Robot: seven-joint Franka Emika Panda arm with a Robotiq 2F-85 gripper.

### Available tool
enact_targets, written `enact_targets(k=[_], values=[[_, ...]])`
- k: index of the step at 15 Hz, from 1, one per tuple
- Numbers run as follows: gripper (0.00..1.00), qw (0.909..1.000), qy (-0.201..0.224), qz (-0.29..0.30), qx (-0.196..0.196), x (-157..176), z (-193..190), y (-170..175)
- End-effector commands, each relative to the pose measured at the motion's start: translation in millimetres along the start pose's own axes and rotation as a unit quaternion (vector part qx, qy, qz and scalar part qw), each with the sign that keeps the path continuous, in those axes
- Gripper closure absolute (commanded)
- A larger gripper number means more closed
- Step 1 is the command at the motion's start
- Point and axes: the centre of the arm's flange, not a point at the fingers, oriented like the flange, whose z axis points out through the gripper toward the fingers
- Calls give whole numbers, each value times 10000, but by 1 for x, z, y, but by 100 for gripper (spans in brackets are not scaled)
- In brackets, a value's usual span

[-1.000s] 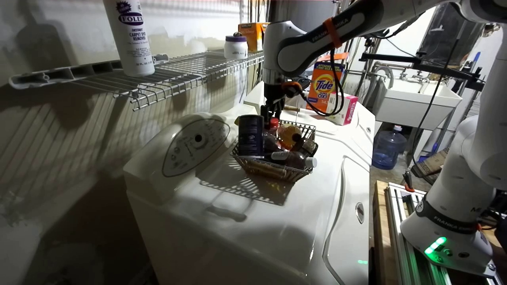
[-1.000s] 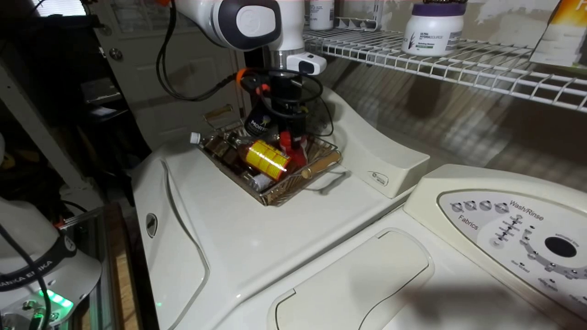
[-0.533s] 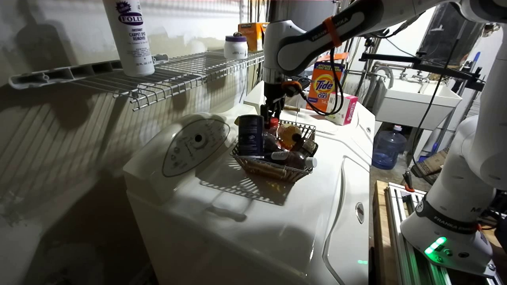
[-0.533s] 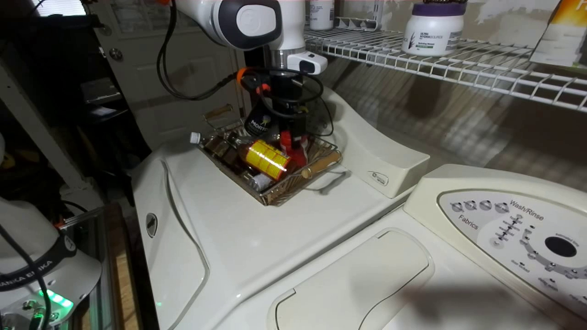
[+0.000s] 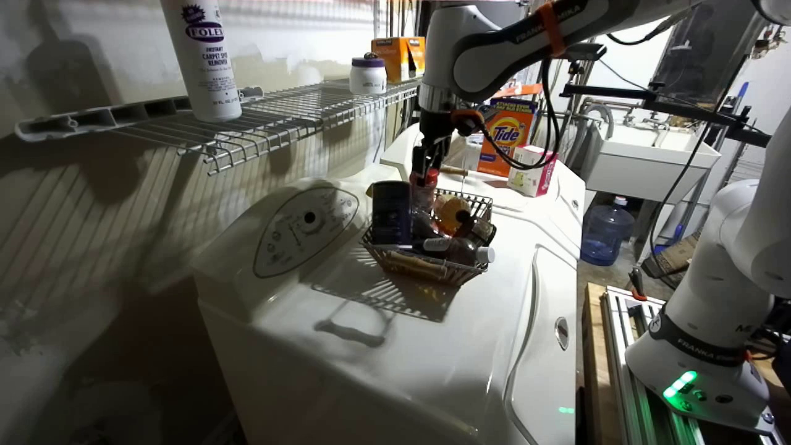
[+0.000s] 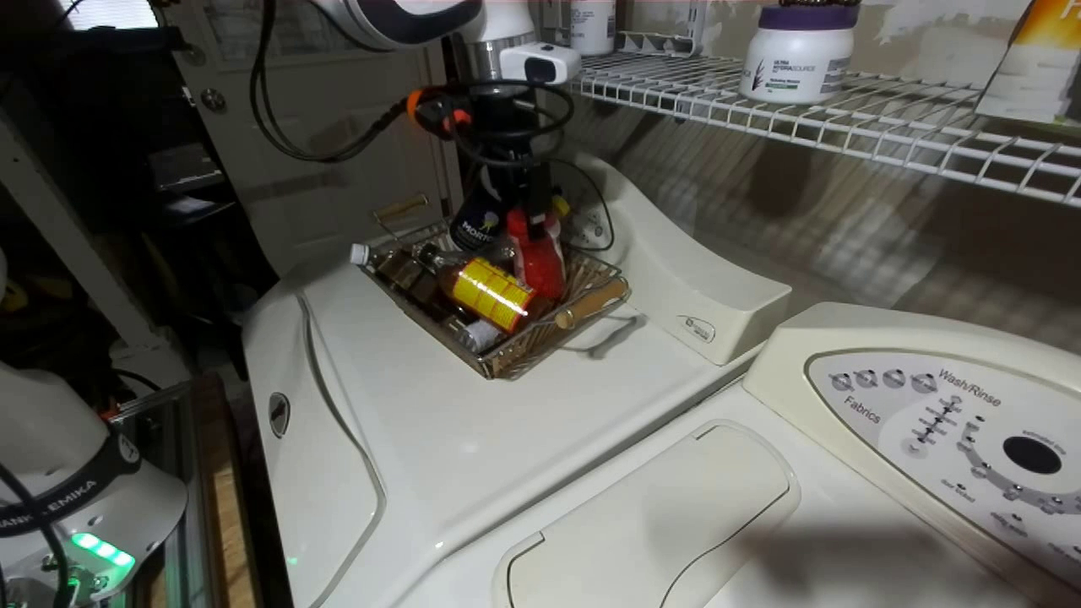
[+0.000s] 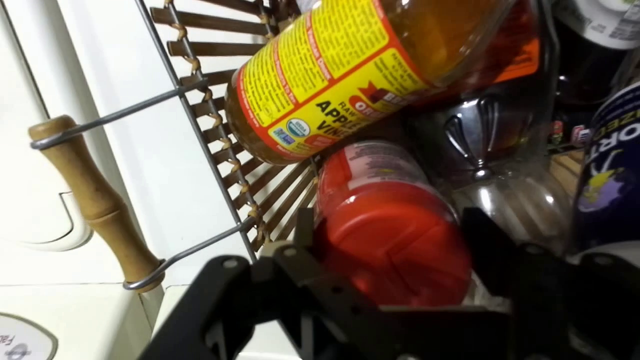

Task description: Pick up the red and white bottle from the tray and put it on the shelf

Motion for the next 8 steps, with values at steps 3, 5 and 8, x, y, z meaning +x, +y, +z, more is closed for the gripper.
enact_targets(k=[3,5,8], values=[[51,9980,538,-14,-326,-62,-60,-12],[51,9959,840,-42,-339,-77,-82,-17],[51,9907,1337,-115,-216,-92,-112,-26]])
